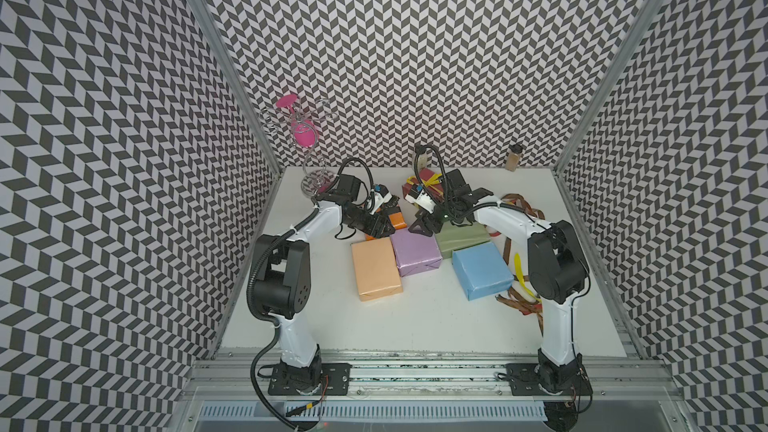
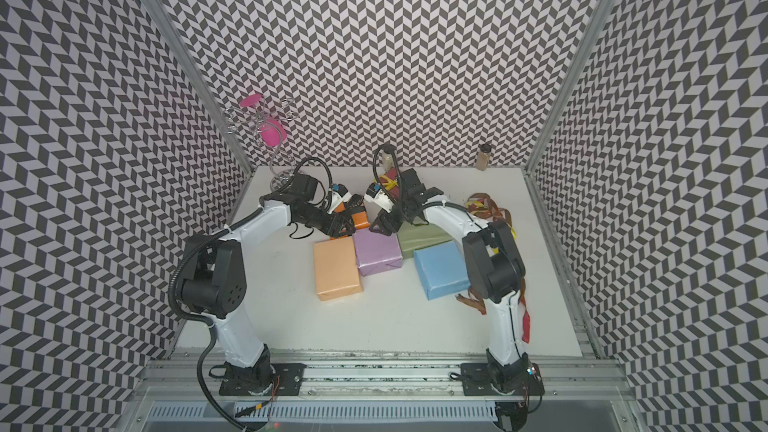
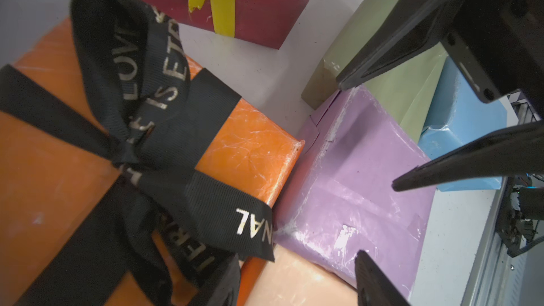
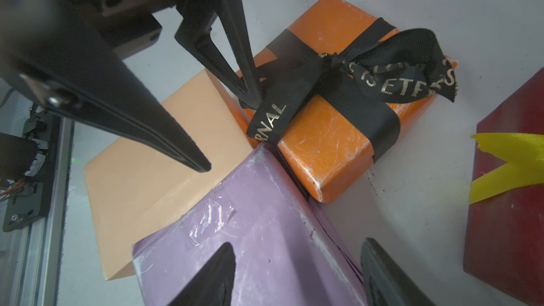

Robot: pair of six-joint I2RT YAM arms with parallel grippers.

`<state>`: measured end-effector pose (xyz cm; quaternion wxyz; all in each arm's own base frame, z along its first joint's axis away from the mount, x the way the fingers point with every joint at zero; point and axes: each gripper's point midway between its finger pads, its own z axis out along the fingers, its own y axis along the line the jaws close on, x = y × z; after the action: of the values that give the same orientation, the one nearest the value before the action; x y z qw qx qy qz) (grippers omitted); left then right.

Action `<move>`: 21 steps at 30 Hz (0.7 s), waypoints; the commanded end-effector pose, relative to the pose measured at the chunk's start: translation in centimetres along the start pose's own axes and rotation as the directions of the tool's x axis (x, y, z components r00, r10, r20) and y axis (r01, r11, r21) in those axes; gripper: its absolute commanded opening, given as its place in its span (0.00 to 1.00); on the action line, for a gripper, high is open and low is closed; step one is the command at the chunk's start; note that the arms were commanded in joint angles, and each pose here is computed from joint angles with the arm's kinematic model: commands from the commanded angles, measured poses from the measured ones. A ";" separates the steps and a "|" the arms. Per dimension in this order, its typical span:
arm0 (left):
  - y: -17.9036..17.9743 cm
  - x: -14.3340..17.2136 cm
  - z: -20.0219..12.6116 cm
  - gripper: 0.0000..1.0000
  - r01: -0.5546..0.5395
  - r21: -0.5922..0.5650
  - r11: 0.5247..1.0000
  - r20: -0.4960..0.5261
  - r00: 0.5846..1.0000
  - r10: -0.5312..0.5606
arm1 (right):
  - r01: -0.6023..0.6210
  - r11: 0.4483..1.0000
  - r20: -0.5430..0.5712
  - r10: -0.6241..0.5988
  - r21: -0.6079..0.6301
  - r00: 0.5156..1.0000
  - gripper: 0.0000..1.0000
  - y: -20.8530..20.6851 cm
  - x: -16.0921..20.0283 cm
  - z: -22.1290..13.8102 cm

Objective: Untie the ribbon bows on the gift boxes
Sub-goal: Untie the ribbon from the gift box.

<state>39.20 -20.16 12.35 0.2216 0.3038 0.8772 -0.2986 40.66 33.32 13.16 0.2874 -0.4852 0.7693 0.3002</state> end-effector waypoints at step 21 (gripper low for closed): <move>0.1 -2.7 -3.8 0.62 0.007 -0.057 0.998 0.060 0.998 -0.004 | 0.026 1.000 0.039 -0.026 0.014 0.999 0.68 0.2 -1.1 -0.4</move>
<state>41.16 -18.37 18.49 0.2852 0.2946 0.8702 -0.2733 40.68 33.31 13.11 0.2878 -0.4845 0.7698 0.2999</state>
